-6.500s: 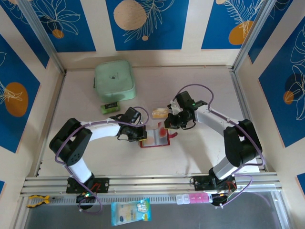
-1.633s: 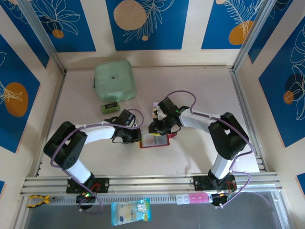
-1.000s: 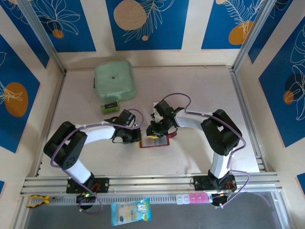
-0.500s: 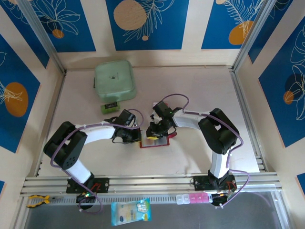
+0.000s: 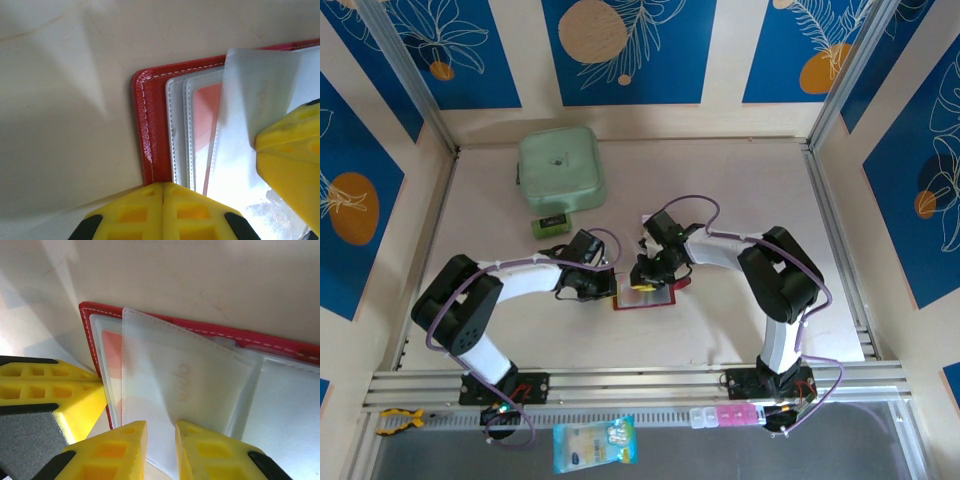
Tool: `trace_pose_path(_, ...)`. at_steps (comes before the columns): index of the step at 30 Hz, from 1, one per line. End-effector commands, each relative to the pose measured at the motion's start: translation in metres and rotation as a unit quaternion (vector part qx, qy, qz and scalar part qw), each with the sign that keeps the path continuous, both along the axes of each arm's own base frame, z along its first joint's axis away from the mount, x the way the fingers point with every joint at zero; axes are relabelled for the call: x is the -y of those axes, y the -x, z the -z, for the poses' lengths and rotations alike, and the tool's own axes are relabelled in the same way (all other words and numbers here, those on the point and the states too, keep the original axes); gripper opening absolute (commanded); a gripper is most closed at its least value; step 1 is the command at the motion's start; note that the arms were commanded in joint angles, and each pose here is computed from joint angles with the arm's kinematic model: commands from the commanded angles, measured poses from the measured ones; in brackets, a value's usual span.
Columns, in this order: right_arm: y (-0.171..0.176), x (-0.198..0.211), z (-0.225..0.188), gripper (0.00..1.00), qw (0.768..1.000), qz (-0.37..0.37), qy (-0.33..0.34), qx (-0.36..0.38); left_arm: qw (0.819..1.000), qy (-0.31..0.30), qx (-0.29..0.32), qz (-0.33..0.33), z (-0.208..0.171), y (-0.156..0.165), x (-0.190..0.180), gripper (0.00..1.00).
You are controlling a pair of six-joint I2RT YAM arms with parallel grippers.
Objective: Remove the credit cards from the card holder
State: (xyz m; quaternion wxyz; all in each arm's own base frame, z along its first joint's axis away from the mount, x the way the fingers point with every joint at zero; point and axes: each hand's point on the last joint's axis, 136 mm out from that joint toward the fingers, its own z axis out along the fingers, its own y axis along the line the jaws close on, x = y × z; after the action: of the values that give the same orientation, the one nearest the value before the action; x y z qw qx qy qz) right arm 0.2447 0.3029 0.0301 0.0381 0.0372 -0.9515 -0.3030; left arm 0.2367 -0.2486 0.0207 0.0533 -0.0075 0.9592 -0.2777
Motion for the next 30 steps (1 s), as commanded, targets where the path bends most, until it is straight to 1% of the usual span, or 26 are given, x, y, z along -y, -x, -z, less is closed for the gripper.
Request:
trace_pose_path(1,0.005,0.003,-0.005,0.23,1.0,-0.007,-0.022,-0.005,1.0,-0.03,-0.009,0.0,0.008,0.005,-0.012,0.04)
trace_pose_path(10,0.006,0.007,-0.008,0.22,0.997,-0.009,-0.078,-0.007,1.0,-0.018,0.015,-0.005,-0.016,-0.003,-0.008,0.04)
trace_pose_path(17,0.006,0.014,-0.003,0.21,0.995,-0.012,-0.093,-0.01,1.0,0.017,0.025,-0.008,-0.036,-0.01,0.006,0.04)
trace_pose_path(22,0.007,0.014,0.003,0.19,0.994,-0.016,-0.106,-0.015,0.998,0.05,0.023,-0.007,-0.045,-0.012,0.022,0.08)
trace_pose_path(30,0.007,0.017,0.007,0.18,0.993,-0.016,-0.116,-0.017,0.998,0.064,0.013,-0.005,-0.041,-0.013,0.034,0.17)
